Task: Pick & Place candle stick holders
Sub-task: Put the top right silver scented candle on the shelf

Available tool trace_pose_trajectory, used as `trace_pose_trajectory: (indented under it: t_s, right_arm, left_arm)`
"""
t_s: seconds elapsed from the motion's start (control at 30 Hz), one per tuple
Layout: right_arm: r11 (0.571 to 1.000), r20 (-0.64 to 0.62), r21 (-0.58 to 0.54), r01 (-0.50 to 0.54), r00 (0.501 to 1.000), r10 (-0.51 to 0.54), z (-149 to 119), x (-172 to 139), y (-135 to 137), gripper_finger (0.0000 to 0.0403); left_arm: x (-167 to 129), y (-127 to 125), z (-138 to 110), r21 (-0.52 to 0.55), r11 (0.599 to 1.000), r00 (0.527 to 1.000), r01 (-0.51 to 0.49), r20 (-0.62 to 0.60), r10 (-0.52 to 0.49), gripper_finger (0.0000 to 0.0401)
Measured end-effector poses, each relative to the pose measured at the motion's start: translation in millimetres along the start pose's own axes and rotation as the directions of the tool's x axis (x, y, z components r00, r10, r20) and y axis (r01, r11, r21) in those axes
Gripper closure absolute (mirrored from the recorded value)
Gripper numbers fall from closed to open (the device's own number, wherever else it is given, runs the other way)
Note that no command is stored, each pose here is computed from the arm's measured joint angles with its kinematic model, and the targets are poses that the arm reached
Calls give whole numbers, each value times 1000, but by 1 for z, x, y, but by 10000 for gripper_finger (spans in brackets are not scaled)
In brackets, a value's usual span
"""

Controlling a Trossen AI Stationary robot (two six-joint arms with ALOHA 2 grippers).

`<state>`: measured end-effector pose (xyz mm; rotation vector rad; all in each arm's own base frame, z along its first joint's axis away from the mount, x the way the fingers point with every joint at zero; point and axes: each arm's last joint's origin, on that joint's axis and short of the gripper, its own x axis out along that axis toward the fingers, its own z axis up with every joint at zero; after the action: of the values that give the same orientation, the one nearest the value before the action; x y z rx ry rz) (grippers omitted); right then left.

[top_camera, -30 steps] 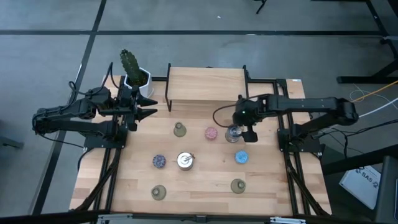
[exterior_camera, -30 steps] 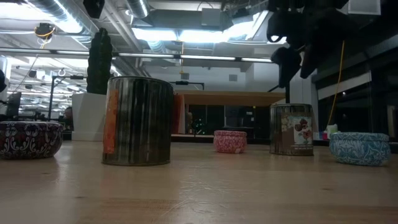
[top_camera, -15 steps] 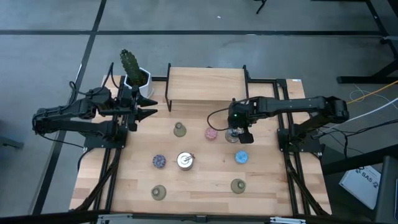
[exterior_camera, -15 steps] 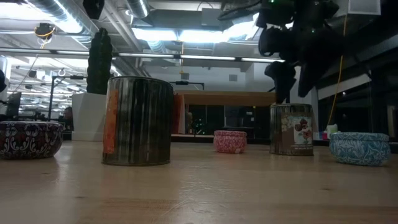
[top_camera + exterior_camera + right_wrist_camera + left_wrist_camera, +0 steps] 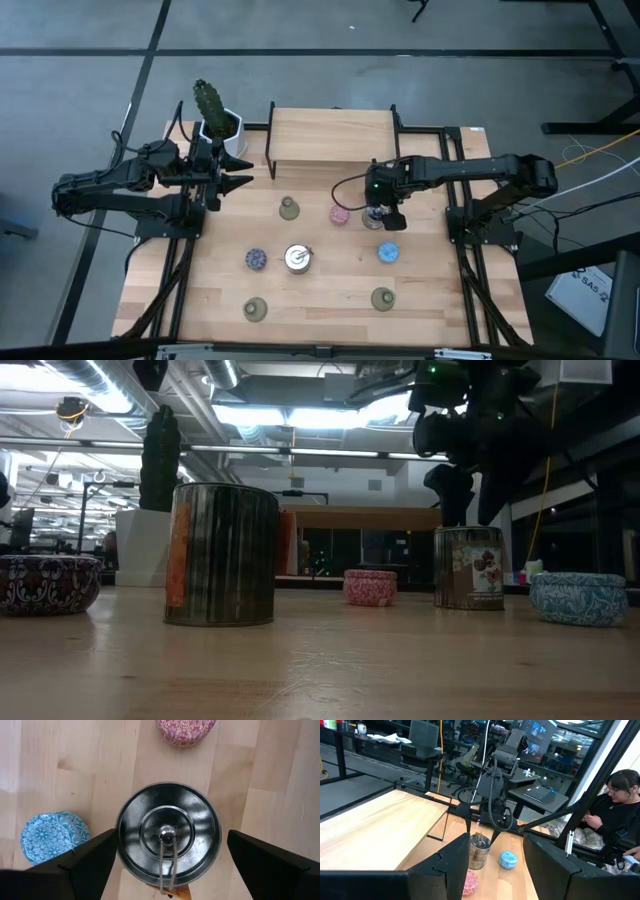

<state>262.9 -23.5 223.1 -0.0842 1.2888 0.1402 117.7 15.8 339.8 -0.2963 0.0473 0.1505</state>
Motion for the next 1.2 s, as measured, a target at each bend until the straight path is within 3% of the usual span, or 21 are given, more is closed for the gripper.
trace_pose_trajectory:
  t_s: [0.8, 1.2]
  right_arm:
    - [1000, 2, 4, 2, 1000, -2, 0, 0, 0, 24]
    - [1000, 117, -5, 30, 993, -30, 11, -1, -3, 24]
  left_arm:
    - [0, 0, 0, -8, 1000, 1000, 0, -1, 0, 221]
    - [0, 0, 0, -11, 1000, 1000, 0, -1, 0, 221]
